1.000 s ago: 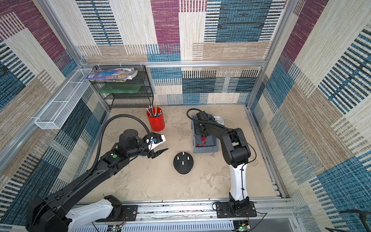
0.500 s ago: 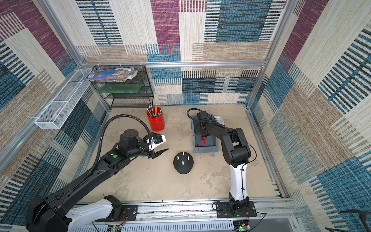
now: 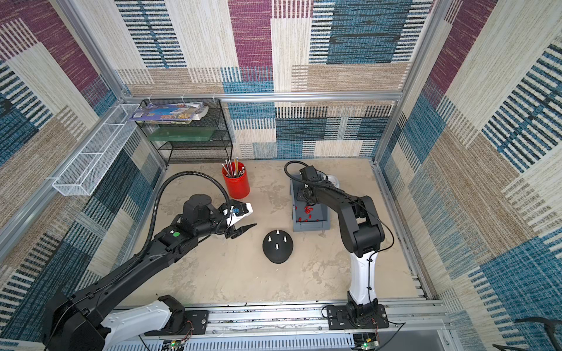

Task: Cover the protruding screws with screw protection sleeves
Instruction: Pick up the screw protection sleeve from the storage box.

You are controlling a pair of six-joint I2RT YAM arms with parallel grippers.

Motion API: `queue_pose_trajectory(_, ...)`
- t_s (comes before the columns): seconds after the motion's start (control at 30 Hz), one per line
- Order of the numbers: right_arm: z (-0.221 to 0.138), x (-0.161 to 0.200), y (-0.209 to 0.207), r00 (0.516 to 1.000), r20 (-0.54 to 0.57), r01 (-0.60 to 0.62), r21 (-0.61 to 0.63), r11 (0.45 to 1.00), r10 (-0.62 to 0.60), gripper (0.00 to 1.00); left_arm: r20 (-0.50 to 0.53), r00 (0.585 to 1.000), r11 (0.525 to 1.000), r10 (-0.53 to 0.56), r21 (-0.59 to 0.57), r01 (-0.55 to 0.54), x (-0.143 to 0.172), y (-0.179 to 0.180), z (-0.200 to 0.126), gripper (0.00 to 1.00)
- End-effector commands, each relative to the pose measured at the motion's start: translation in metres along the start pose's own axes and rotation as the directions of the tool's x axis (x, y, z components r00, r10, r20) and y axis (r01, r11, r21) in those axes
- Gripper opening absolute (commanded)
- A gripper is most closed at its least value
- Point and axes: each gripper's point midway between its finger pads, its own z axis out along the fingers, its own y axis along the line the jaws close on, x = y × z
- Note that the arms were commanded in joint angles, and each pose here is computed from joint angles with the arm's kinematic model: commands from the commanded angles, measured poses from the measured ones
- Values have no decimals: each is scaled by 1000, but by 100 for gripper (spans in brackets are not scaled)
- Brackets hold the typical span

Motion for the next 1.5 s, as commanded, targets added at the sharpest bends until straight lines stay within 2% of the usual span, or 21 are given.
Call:
queue_pose_trajectory(0.0,-21,-13,14,998,54,16,-65,998,-12,4,7,995,993,-104,-60,104,-8,17,2,71)
queue_pose_trajectory(0.2,-67,-25,25,990,141,34,-131,991,-16,4,130,942,938,-311,-117,326,-34,42,4,68)
queue_pose_trajectory(0.27,-84,-29,27,984,180,39,-157,987,-10,0,190,902,900,-387,-135,414,-44,53,1,65)
queue_pose_trajectory(0.47,-147,-40,48,956,293,86,-307,948,8,0,293,762,777,-578,-89,624,-73,73,-6,56)
queue_pose_trajectory(0.57,-187,-46,68,929,371,151,-417,896,15,0,333,702,732,-629,-52,680,-87,79,-12,56)
queue_pose_trajectory(0.73,-270,-45,110,841,540,337,-571,749,34,0,407,600,675,-688,56,736,-109,80,-23,57)
queue_pose_trajectory(0.8,-307,-40,124,785,618,429,-595,680,46,0,406,579,666,-707,109,738,-116,76,-23,58)
queue_pose_trajectory(0.9,-358,-36,135,695,713,537,-602,592,95,0,394,580,681,-713,190,707,-132,68,-25,58)
queue_pose_trajectory(1.1,-441,-25,138,571,787,680,-612,403,233,0,440,560,711,-703,394,583,-175,52,-43,55)
queue_pose_trajectory(1.23,-472,-13,144,528,804,741,-593,314,274,0,441,561,711,-700,500,495,-199,43,-52,52)
queue_pose_trajectory(1.33,-489,-1,151,516,809,774,-581,250,282,0,461,554,711,-693,564,421,-216,38,-63,48)
queue_pose_trajectory(1.47,-500,9,158,509,810,792,-573,212,290,0,483,563,721,-670,604,340,-228,30,-76,45)
